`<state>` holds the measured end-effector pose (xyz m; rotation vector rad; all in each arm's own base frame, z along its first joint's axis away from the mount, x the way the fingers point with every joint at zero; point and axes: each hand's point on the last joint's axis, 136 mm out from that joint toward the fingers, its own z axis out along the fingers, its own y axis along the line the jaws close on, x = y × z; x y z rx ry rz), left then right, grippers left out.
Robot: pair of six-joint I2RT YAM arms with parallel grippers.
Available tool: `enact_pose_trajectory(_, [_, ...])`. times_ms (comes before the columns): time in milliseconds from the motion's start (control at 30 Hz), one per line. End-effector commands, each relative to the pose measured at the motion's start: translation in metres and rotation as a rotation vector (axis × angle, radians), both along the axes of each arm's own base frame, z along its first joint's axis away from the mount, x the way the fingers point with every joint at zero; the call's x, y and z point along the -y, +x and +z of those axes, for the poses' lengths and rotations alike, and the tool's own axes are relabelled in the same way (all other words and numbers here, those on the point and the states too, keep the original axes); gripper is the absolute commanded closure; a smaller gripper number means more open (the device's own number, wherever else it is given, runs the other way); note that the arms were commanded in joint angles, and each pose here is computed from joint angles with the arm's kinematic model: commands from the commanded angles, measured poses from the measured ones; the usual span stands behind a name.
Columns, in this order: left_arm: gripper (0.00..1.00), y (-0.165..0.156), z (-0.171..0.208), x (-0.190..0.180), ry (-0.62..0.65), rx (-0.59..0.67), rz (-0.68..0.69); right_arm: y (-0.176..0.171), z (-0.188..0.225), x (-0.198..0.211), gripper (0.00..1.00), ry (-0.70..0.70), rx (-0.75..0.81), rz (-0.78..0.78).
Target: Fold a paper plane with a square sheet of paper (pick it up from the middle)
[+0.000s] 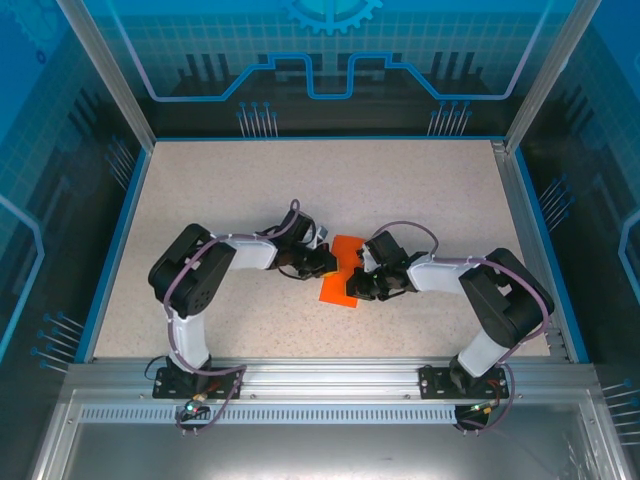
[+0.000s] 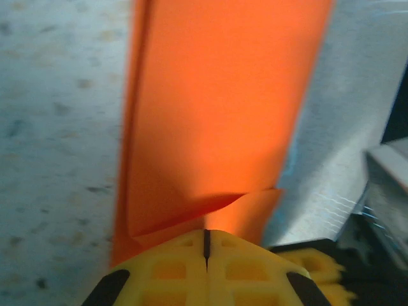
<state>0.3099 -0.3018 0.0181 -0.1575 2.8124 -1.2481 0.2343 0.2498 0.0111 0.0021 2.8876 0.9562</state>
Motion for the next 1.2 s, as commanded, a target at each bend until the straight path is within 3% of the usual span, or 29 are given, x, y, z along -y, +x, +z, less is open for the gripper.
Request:
enact_pose_trajectory(0, [0.97,0.001,-0.019,-0.006,0.050,-0.027,0.011,-0.008,0.001,0.001,0.92,0.004,-0.038,0.010])
enact_pose_trajectory(233, [0.97,-0.007,-0.030,-0.013,0.090,-0.057,0.013,0.013,0.035,-0.022,0.90,0.128,0.045,0.007])
enact_pose_trajectory(500, [0.97,-0.009,-0.029,-0.013,0.083,-0.061,0.014,0.027,0.017,-0.030,0.90,0.102,0.017,-0.008])
enact_pose_trajectory(800, [0.98,-0.010,-0.028,-0.014,0.084,-0.057,0.013,0.011,-0.028,-0.017,0.90,0.029,-0.081,-0.022])
enact_pose_trajectory(1033, [0.98,-0.012,-0.030,-0.015,0.091,-0.063,0.017,0.012,0.007,-0.021,0.89,0.084,-0.028,0.001])
enact_pose_trajectory(1167, [0.98,-0.011,-0.032,-0.016,0.095,-0.067,0.022,0.003,0.006,-0.018,0.89,0.091,-0.036,0.004])
